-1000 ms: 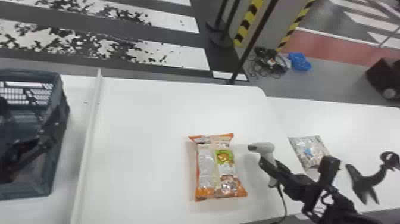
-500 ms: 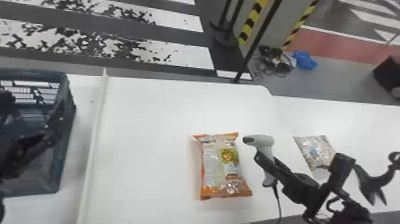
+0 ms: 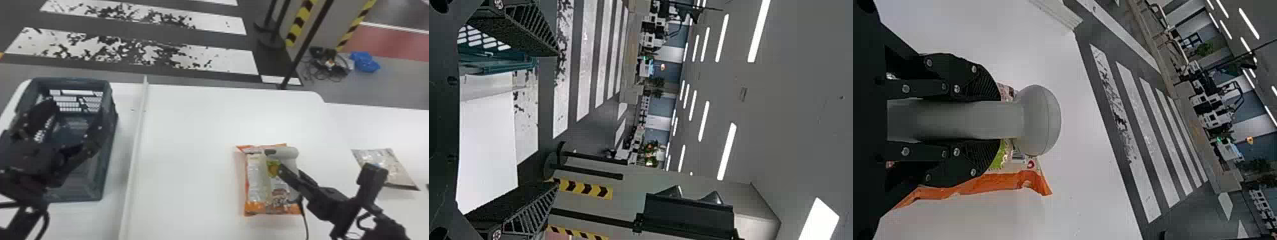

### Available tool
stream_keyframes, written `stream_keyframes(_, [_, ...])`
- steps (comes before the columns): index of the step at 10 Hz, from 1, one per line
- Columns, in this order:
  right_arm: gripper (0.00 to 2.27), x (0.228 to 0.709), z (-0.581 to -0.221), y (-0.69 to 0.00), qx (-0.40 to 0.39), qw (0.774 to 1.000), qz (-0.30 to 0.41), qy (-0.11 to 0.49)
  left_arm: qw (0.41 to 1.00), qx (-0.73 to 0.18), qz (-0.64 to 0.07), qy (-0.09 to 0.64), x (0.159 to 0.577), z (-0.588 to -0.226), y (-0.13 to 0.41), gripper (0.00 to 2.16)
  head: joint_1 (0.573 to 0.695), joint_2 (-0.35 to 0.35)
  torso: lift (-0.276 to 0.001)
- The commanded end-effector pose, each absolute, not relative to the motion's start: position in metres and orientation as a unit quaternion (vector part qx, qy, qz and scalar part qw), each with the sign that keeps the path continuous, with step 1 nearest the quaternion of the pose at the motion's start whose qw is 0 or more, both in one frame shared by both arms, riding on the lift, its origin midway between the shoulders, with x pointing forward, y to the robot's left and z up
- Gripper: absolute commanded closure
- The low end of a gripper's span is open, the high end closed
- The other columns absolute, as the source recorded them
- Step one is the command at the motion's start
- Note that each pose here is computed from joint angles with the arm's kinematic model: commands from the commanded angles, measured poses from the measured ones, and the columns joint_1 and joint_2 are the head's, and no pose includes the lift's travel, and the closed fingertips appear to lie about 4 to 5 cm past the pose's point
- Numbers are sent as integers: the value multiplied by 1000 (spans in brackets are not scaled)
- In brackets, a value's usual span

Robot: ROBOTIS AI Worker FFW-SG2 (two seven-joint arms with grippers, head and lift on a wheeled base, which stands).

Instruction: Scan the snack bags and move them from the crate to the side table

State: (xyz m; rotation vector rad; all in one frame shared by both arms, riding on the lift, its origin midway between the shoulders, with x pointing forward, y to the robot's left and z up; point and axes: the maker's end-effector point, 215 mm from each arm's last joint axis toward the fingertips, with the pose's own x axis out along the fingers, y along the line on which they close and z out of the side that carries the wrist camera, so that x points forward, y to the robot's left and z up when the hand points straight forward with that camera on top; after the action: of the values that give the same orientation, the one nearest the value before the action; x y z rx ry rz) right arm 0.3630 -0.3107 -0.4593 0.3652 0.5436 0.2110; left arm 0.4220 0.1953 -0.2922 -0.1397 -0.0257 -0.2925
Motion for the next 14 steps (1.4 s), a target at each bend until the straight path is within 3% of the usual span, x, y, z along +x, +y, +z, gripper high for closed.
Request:
stream_keyframes(1, [2240, 371, -467, -317, 168, 942, 100, 272, 987, -70, -142, -10, 419, -296, 200, 66, 695, -167, -87])
stream_keyframes(7, [2240, 363, -512, -307, 160, 934, 108, 302, 987, -74, -140, -23, 418, -295, 207, 66, 695, -159, -87])
stream_keyframes(11, [2240, 375, -459, -331, 167, 944, 103, 266, 987, -74, -141, -27, 417, -290, 207, 66, 695, -146, -87])
stream_keyframes(13, [2240, 380, -442, -375, 166, 949, 73, 259, 986, -76, -144, -31, 417, -287, 203, 66, 695, -175, -87])
stream_keyframes(14, [2240, 384, -450, -402, 162, 949, 55, 266, 986, -76, -143, -29, 417, -288, 204, 66, 695, -211, -87])
